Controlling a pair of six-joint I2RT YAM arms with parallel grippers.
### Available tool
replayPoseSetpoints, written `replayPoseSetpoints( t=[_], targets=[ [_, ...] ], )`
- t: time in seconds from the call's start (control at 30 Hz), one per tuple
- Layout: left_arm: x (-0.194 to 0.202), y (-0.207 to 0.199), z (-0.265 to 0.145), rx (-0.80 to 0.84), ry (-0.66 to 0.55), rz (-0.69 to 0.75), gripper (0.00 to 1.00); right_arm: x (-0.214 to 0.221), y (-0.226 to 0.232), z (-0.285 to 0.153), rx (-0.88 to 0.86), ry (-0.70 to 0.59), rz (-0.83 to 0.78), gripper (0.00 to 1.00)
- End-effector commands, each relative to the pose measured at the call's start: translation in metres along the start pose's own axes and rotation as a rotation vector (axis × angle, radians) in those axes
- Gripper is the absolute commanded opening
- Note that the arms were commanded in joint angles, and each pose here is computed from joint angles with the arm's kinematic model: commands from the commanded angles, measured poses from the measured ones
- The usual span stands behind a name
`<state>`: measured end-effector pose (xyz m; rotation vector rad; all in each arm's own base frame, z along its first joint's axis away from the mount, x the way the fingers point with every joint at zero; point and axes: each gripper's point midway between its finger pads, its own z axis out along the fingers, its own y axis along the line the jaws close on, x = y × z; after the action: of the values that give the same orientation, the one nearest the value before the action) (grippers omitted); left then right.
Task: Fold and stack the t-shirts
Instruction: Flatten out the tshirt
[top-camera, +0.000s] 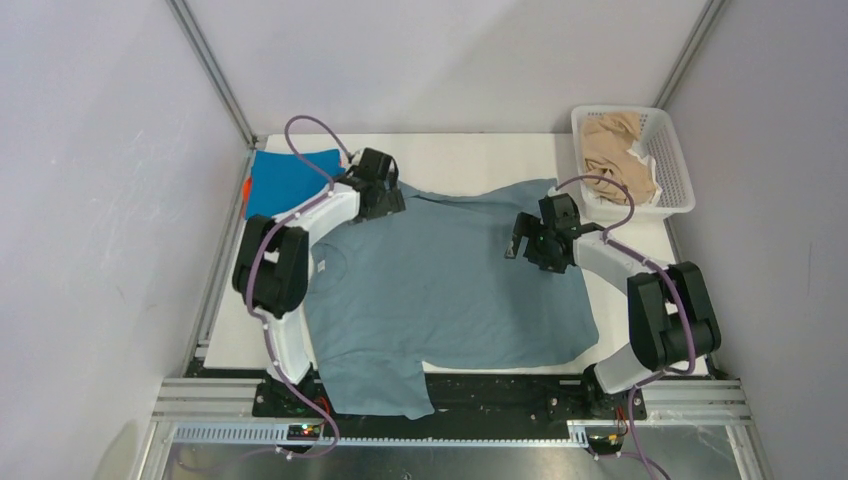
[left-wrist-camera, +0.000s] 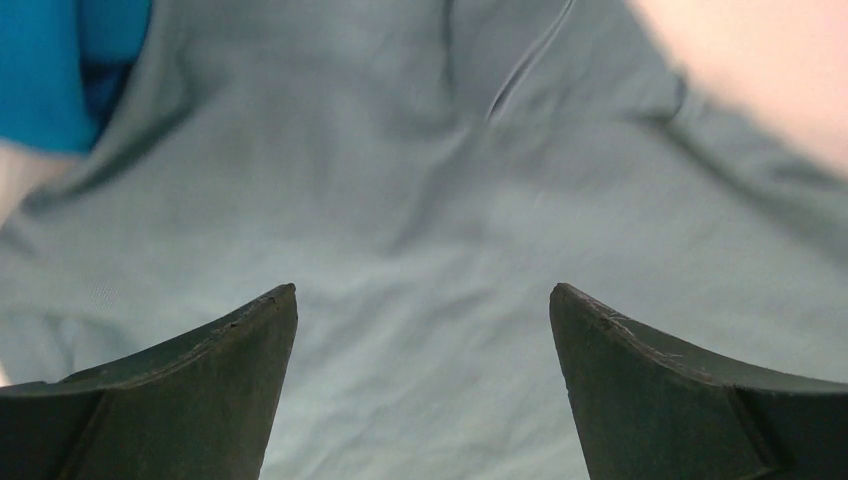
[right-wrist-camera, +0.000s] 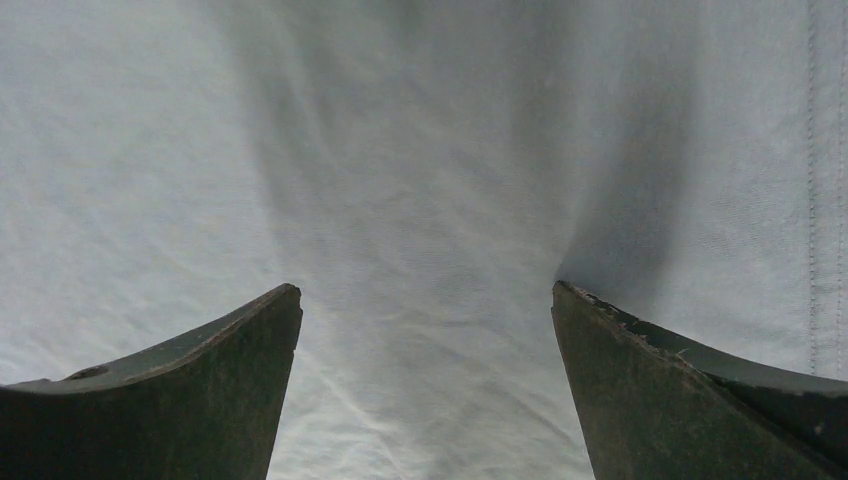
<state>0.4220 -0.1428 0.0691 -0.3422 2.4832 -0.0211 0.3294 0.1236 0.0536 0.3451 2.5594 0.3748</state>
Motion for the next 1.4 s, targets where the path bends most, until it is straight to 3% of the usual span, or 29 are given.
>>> replayPoseSetpoints(
  t=[0.0, 0.13, 0.3, 0.37, 0.53, 0.67, 0.83, 1.0, 1.23, 1.37],
  targets=[
    [-0.047, -0.031, 0.018, 0.088, -0.063, -0.079, 1.0, 0.004, -0.008, 0.012, 0.027, 0.005, 0.013, 0.99],
    [-0.074, -0.039, 0.036, 0.078, -0.104, -0.083, 1.0, 0.011, -0.011, 0.016, 0.034, 0.031, 0.011, 0.99],
    [-0.07, -0.039, 0.056, 0.064, -0.085, -0.058, 0.95, 0.007, -0.011, 0.012, 0.035, 0.011, 0.009, 0.99],
    [-0.071, -0.041, 0.063, 0.06, -0.085, -0.061, 0.84, 0.006, -0.01, 0.009, 0.032, 0.002, 0.008, 1.0],
    [-0.08, -0.055, 0.078, 0.098, -0.078, -0.101, 0.47, 0.003, -0.016, 0.006, 0.059, -0.019, 0.008, 0.99],
    [-0.086, -0.057, 0.086, 0.094, -0.089, -0.123, 0.34, 0.001, -0.023, 0.006, 0.084, -0.031, 0.012, 0.99],
    [-0.094, -0.056, 0.088, 0.105, -0.092, -0.15, 0.02, -0.002, -0.026, 0.006, 0.091, -0.037, 0.019, 0.99],
    [-0.101, -0.064, 0.083, 0.147, -0.092, -0.181, 0.0, -0.003, -0.029, 0.004, 0.104, -0.046, 0.022, 0.99],
    [-0.172, -0.114, 0.089, 0.287, -0.222, -0.327, 0.02, -0.005, -0.031, 0.002, 0.11, -0.056, 0.02, 0.99],
    [-0.208, -0.142, 0.098, 0.392, -0.299, -0.39, 0.37, -0.004, -0.029, 0.001, 0.103, -0.054, 0.024, 0.99]
  ],
)
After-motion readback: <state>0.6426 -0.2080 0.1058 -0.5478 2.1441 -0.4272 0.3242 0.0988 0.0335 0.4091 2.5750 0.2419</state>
